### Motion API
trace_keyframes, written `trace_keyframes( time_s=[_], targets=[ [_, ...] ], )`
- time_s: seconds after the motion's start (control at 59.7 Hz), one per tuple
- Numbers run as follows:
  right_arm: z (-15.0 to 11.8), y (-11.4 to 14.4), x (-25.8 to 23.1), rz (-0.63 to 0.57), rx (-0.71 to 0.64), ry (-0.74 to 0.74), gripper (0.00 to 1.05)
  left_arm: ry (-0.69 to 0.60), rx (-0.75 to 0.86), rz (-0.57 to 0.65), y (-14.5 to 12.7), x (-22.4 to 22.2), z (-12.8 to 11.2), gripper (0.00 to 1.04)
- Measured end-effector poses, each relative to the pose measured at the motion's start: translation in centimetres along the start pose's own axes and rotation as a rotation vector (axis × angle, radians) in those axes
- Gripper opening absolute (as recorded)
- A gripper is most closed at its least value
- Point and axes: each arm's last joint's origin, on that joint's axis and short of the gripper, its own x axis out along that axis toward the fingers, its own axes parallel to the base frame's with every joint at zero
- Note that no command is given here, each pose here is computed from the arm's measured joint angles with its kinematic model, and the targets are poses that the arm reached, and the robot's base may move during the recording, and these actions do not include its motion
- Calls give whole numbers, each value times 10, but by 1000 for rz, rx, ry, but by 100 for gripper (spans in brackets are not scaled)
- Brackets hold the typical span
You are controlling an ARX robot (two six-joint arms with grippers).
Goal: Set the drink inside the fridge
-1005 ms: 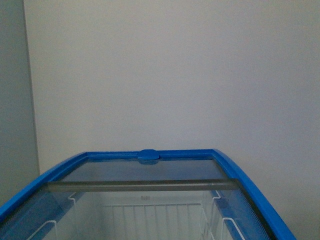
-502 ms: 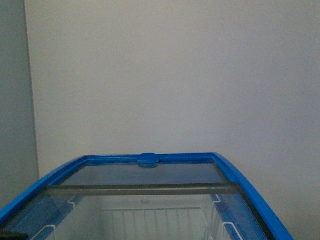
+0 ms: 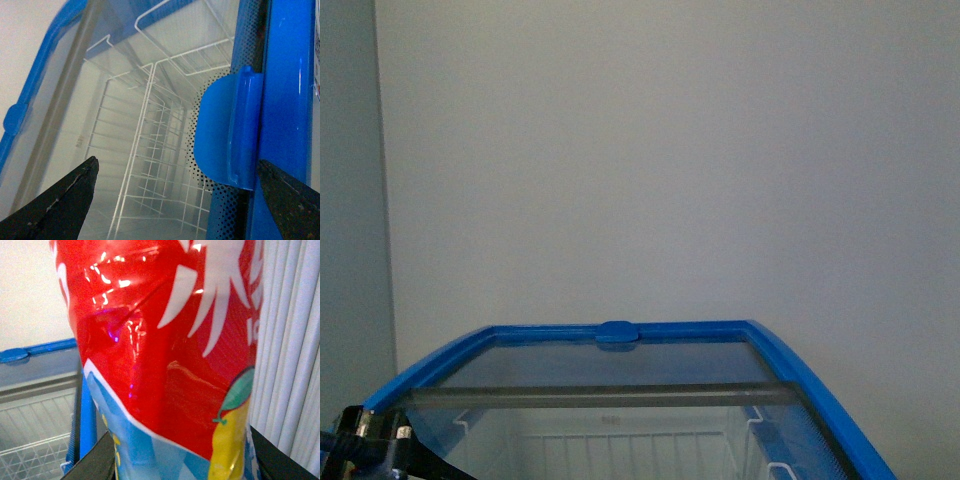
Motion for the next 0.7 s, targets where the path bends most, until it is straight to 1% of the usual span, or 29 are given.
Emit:
trace_keyframes(
  time_s=[0.084,0.151,0.419,0.603,0.703],
  targets=[
    [0,0,0,0,0,0,42,13,2,-36,2,7,-4,97],
    [0,0,0,0,0,0,42,26,18,-56,7,11,-2,97],
    [0,0,0,0,0,0,42,41,47,-90,16,27,2,97],
    [0,0,0,0,0,0,42,12,55,-112,23,47,8,97],
    [0,0,0,0,0,0,42,10,71,-106,33,59,12,97]
  ],
)
